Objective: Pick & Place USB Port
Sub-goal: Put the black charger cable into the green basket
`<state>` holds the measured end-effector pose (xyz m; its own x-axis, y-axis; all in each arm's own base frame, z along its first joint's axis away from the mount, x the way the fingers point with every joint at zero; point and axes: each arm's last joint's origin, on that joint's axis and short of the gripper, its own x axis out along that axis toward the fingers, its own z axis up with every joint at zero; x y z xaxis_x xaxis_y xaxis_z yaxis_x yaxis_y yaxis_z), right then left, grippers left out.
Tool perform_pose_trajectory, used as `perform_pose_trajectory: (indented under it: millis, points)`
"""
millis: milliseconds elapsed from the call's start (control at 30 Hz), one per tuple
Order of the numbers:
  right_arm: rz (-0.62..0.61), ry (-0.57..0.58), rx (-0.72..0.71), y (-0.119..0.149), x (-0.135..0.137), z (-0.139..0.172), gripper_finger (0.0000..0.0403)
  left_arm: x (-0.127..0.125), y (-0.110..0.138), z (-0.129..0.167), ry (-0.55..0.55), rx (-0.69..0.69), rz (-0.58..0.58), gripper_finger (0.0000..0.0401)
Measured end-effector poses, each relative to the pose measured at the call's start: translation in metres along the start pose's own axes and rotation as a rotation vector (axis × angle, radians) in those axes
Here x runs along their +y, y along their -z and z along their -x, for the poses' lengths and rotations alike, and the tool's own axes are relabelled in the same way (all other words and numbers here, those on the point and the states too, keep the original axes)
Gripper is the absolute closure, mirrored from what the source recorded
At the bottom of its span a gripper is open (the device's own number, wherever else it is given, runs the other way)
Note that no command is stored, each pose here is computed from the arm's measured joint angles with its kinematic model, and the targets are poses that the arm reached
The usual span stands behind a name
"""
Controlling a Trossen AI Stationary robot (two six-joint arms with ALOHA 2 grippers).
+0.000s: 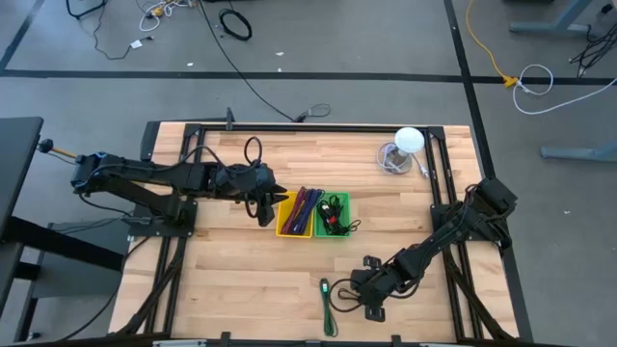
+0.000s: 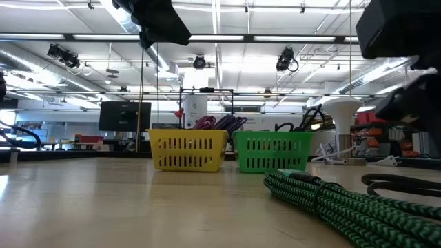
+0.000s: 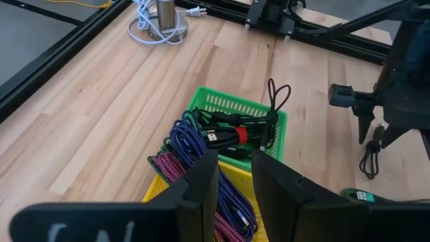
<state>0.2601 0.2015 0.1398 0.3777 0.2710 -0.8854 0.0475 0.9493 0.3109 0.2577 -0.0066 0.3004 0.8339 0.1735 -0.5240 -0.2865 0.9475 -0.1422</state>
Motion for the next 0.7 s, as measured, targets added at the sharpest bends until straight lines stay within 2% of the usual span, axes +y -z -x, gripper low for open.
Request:
perform_pose_trajectory:
  millis: [267, 333, 433, 467, 700]
  points:
    - [-0.044, 0.035, 0.023, 0.003, -0.003, -0.019, 0.0249, 0.000, 0.000, 0.000, -0.001, 0.001, -0.001, 0.0305]
    - [-0.046, 0.061, 0.033, 0.004, -0.006, -0.019, 0.0276, 0.000, 0.000, 0.000, -0.001, 0.002, -0.001, 0.0305]
    - [-0.053, 0.047, 0.061, 0.002, -0.009, -0.018, 0.0362, 0.000, 0.000, 0.000, -0.001, 0.002, 0.000, 0.0305]
    - [-0.047, 0.040, 0.069, 0.002, -0.010, -0.018, 0.0378, 0.000, 0.000, 0.000, -0.001, 0.002, -0.001, 0.0305]
    - [-0.010, 0.020, 0.062, -0.007, -0.018, -0.004, 0.0391, 0.000, 0.000, 0.000, -0.001, 0.002, -0.001, 0.0305]
